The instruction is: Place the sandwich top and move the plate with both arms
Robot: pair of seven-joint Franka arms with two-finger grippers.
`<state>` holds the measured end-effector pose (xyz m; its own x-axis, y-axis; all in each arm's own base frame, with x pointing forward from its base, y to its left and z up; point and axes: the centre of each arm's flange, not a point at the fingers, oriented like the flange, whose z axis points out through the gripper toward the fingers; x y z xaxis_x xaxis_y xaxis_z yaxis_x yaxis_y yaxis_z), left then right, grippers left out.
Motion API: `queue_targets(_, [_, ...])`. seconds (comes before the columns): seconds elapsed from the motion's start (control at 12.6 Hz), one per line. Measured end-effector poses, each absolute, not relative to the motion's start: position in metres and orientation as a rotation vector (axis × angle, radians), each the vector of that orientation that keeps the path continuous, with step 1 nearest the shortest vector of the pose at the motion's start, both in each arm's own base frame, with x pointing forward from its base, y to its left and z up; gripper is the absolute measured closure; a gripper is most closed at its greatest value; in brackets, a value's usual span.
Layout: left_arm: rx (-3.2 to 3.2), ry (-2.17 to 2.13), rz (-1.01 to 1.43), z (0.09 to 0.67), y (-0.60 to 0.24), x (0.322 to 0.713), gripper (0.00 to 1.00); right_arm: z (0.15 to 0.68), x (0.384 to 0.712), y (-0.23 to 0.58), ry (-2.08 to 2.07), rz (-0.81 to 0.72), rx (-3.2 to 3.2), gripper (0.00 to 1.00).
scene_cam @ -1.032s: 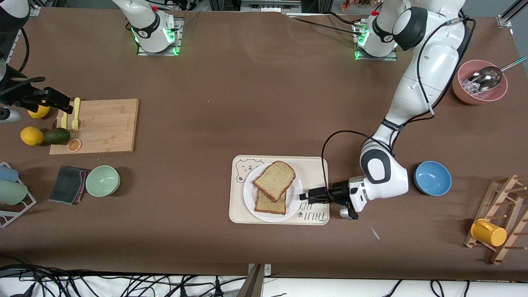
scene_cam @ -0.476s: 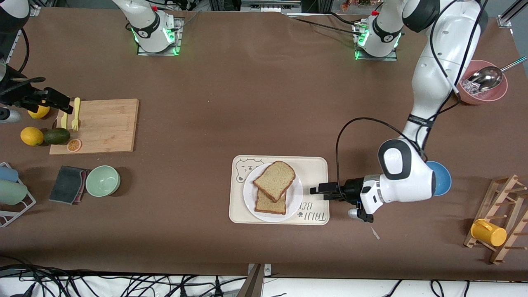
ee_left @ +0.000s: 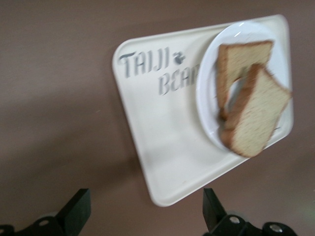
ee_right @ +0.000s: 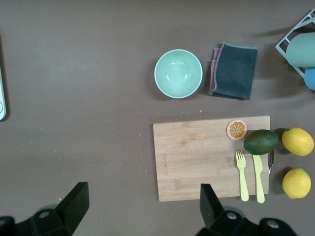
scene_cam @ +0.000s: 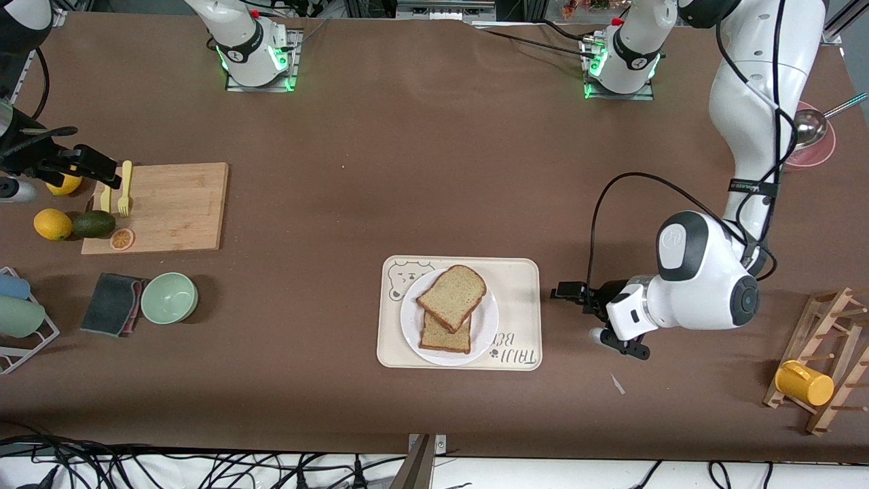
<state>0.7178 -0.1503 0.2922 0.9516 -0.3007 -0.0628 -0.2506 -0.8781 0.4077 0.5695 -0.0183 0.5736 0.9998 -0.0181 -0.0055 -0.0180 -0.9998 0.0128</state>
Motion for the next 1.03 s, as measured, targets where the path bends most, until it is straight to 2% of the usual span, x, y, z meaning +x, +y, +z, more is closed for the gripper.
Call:
queue_targets(0.32, [2.920, -0.416, -0.270, 0.354, -0.134, 0.702, 0.00, 0.576, 0.569, -0.012, -0.010, -0.002, 3.124, 0.00])
queue_targets(0.71, [3.067, -0.403, -0.180, 0.517, -0.112, 0.655, 0.00, 0.578, 0.569, -0.016, -0.022, 0.014, 3.123, 0.00])
queue_targets(1.03, [3.118, -0.352, -0.147, 0.603, -0.090, 0.609, 0.00, 0.579, 0.568, -0.017, -0.023, 0.012, 3.122, 0.00])
